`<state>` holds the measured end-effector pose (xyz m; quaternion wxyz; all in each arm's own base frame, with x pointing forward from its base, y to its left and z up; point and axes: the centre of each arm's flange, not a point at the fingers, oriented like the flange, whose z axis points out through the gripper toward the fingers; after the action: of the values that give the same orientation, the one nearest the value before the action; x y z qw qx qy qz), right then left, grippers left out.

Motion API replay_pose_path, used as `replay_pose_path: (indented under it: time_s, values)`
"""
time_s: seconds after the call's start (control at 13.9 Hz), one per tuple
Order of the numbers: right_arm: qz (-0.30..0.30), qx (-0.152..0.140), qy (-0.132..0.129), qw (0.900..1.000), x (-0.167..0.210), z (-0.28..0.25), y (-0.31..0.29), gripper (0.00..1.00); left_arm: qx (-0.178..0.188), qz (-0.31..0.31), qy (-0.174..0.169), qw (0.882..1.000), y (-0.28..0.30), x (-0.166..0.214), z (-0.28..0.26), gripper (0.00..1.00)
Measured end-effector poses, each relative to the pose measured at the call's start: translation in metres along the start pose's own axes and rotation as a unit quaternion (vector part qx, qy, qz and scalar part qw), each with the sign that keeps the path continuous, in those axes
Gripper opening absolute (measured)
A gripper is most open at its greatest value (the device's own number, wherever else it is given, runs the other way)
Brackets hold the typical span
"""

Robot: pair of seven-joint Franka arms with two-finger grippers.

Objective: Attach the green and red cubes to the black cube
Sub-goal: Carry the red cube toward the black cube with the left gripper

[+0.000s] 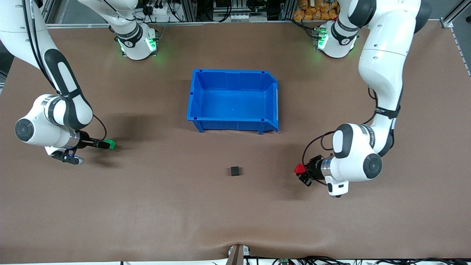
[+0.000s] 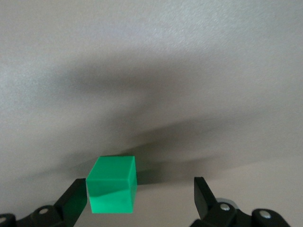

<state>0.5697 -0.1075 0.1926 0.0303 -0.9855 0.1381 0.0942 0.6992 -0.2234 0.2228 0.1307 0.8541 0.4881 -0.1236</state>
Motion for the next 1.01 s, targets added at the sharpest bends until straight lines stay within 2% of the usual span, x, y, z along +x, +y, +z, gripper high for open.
replay_pose_path:
  time_s: [0.14, 0.29, 0.65, 0.79, 1.01]
  values:
    - [0.002, 0.000, -0.001, 1.000, -0.001, 0.002, -0.005, 1.00, -0.034, -0.062, 0.006, 0.997, 0.011, -0.016, 0.013, 0.40]
    - [0.010, -0.001, -0.003, 1.000, -0.003, 0.004, -0.010, 1.00, -0.067, -0.131, 0.005, 0.989, 0.024, -0.037, 0.028, 0.40]
    - [0.013, -0.003, -0.012, 1.000, -0.008, 0.011, -0.014, 1.00, -0.089, -0.202, 0.000, 0.975, 0.039, -0.077, 0.054, 0.40]
    - [0.013, -0.003, -0.014, 1.000, -0.010, 0.013, -0.014, 0.83, -0.096, -0.221, -0.001, 0.971, 0.042, -0.091, 0.066, 0.40]
    - [0.013, -0.004, -0.017, 1.000, -0.011, 0.016, -0.015, 0.48, -0.101, -0.231, 0.000, 0.968, 0.041, -0.109, 0.089, 0.40]
